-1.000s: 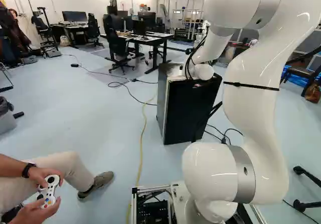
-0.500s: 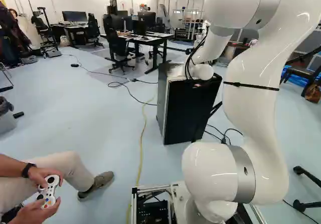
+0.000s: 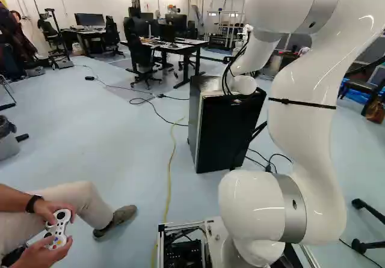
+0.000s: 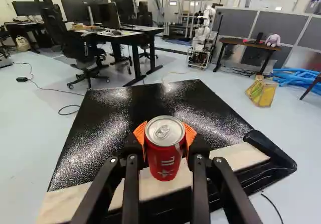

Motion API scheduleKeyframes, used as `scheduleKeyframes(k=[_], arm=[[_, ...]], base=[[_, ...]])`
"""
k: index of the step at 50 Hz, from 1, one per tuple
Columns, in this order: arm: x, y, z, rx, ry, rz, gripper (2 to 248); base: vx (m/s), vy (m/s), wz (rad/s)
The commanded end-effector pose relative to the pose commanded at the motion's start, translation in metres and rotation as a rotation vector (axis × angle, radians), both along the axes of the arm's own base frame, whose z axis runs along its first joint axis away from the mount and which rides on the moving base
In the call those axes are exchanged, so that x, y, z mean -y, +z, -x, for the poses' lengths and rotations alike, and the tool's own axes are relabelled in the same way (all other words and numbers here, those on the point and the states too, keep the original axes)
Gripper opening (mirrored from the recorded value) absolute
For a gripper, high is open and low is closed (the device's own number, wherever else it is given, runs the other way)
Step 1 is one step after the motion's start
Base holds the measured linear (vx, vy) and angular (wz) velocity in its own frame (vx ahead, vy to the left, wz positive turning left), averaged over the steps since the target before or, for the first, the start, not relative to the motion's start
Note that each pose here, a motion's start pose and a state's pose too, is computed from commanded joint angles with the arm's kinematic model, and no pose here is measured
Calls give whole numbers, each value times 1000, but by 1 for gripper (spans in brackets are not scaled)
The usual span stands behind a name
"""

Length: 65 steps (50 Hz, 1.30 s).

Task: Grab a drink from the fridge

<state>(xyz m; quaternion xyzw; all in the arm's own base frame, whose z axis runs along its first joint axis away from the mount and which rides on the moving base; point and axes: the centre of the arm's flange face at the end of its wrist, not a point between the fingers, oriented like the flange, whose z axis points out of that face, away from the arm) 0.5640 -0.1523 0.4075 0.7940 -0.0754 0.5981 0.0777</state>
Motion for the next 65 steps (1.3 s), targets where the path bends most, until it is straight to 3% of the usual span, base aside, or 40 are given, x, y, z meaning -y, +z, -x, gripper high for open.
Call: scheduleKeyframes(k=[23, 65], arm=[[-1, 24, 2, 40, 0, 11, 96], [-5, 26, 7, 41, 5, 10, 96]], base=[[0, 0, 0], [0, 0, 0]])
